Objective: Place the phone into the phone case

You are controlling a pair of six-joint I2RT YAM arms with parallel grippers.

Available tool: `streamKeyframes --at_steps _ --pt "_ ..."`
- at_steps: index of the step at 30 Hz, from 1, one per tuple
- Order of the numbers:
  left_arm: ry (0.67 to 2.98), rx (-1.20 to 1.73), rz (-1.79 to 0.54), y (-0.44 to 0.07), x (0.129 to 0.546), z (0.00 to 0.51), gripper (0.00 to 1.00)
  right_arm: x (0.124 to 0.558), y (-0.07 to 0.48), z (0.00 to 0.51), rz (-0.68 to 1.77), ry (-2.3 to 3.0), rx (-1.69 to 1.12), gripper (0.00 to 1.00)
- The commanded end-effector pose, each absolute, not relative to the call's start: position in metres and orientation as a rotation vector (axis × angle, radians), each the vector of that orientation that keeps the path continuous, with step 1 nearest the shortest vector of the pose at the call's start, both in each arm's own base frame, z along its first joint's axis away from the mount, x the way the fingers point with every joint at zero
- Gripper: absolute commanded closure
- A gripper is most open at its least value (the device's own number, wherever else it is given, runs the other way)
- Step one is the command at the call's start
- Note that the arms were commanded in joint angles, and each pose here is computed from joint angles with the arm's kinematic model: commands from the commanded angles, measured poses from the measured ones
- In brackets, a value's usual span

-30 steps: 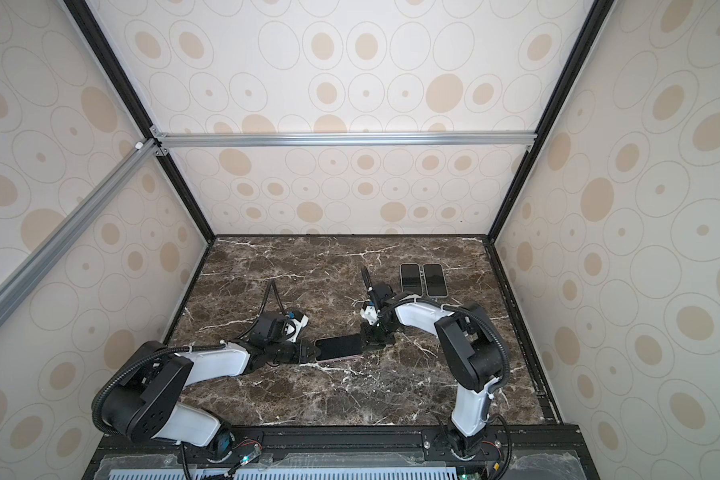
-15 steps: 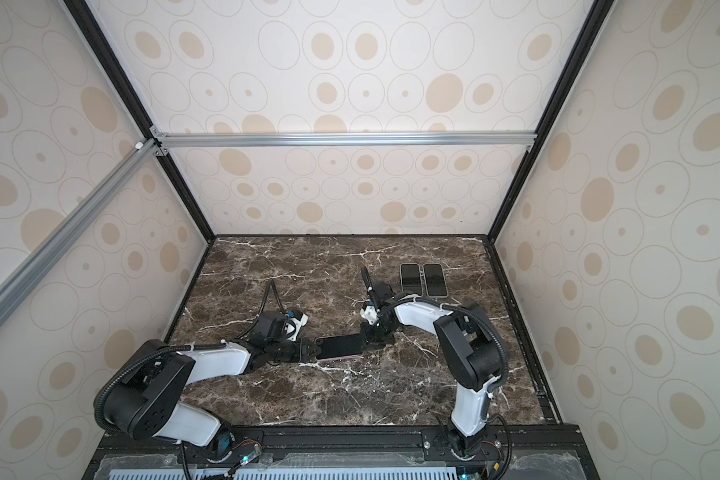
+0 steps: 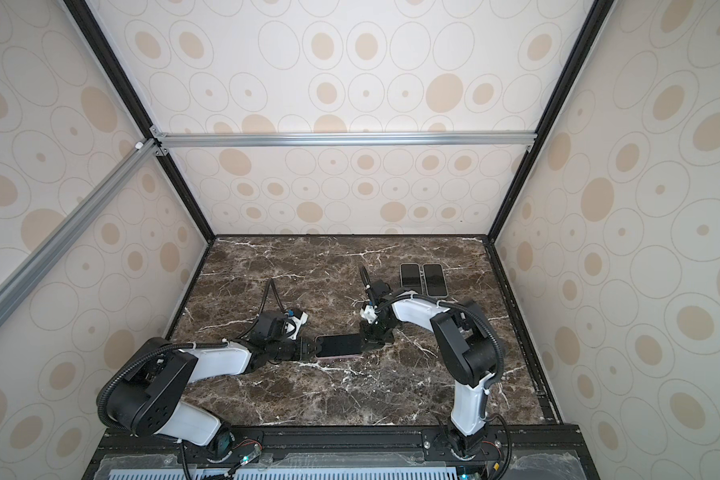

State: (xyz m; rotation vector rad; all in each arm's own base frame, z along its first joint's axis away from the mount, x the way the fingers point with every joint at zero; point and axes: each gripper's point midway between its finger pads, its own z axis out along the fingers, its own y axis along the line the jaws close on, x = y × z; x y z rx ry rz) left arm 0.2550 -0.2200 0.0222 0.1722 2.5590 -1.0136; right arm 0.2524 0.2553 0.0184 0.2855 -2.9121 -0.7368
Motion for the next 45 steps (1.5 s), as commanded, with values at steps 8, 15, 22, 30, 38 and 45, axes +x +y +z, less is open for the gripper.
streamKeyframes --at_steps 8,15,22,30,38,45 --pt "2.697 0.206 -1.054 -0.227 0.226 -0.008 0.71 0.213 0.253 -0.084 -0.448 -2.841 0.423 0.9" --pt "2.711 0.202 -1.066 -0.227 0.222 -0.01 0.71 0.212 0.254 -0.092 -0.442 -2.843 0.412 0.9" --pt "2.734 0.207 -1.099 -0.224 0.205 -0.01 0.68 0.223 0.251 -0.095 -0.371 -2.906 0.392 0.91" --pt "2.761 0.224 -1.105 -0.224 0.188 -0.011 0.67 0.231 0.244 -0.093 -0.308 -2.96 0.383 0.9" --pt "2.771 0.22 -1.098 -0.223 0.185 -0.013 0.72 0.227 0.229 -0.099 -0.132 -2.974 0.44 0.88" --pt "2.771 0.208 -1.081 -0.221 0.185 -0.013 0.72 0.216 0.224 -0.111 -0.011 -2.945 0.485 0.88"
